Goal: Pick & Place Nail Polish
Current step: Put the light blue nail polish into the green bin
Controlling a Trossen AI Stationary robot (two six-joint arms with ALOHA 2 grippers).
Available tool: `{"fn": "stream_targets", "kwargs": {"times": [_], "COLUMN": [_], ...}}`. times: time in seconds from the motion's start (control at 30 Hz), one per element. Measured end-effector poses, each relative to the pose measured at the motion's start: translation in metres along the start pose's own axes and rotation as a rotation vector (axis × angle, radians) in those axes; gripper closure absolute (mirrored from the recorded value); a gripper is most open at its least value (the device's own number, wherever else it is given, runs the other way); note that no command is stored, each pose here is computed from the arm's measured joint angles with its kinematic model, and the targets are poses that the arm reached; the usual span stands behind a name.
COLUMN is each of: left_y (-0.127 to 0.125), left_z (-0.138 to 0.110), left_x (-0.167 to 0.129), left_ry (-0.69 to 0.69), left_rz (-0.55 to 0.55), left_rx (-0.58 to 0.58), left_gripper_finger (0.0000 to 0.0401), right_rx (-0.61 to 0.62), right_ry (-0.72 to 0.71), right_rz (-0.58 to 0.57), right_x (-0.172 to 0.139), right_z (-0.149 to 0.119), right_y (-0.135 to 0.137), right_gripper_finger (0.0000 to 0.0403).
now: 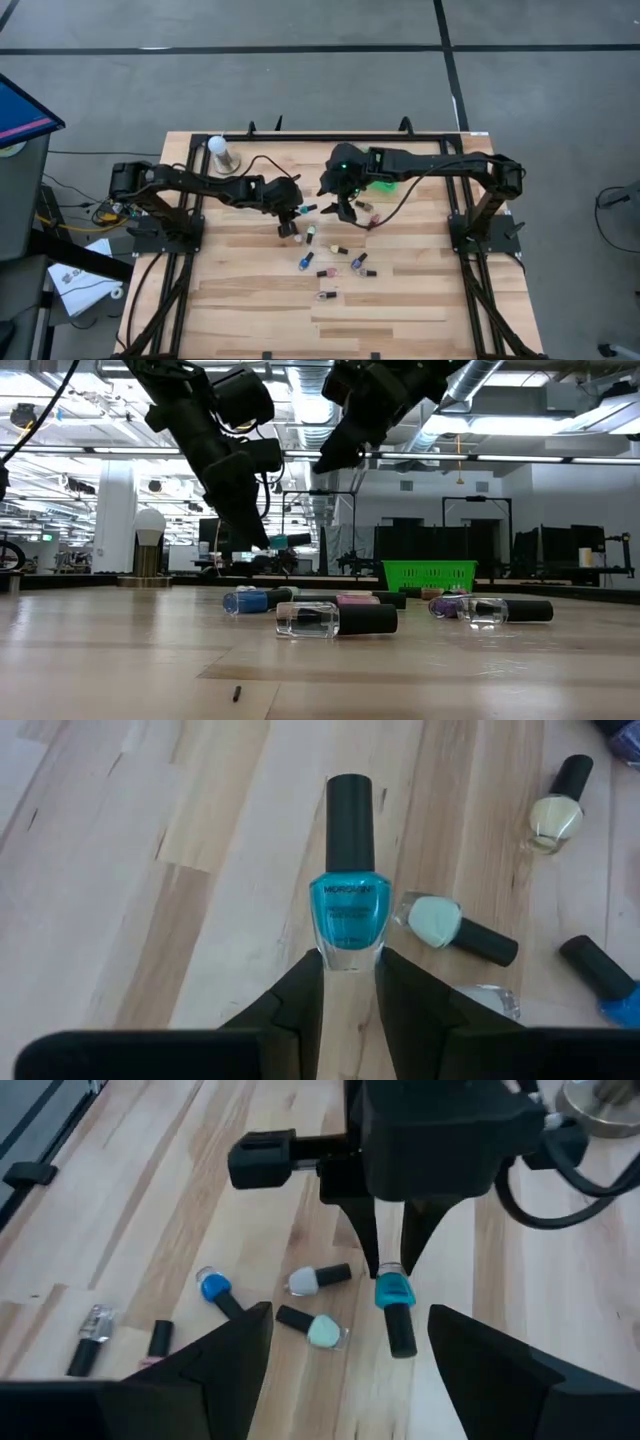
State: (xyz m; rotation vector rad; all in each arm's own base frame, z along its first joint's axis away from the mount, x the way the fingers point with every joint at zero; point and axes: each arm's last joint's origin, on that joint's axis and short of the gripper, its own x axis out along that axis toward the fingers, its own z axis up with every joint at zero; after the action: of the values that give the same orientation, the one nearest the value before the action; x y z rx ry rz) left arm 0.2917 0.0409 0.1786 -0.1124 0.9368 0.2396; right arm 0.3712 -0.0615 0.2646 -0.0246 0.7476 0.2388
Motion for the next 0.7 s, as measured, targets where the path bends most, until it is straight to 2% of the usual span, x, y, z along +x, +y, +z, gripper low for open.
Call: {"fn": "stream_targets", "kwargs": {"times": [0.53,0.7], "left_y": [-0.001,-0.001], "left_z": [0.005,0.007], "left_x": [0.0,0.0], "left_ry": [-0.05,-0.072], "left_rz": [-0.012,-0.014], "left_rx": [-0.004,-0.006], "left_gripper_finger": [0.0323,0.0322], "right_rx": [-0.058,-0.031], "right_ry": [-0.102,-0.104], "right_rz": [-0.055,-0.066], "right_x": [0.018,0.023], "right_z": [-0.028,-0.043], "right_y": [-0.012,-0.016], "right_gripper_finger": [0.0143,0.0143]}}
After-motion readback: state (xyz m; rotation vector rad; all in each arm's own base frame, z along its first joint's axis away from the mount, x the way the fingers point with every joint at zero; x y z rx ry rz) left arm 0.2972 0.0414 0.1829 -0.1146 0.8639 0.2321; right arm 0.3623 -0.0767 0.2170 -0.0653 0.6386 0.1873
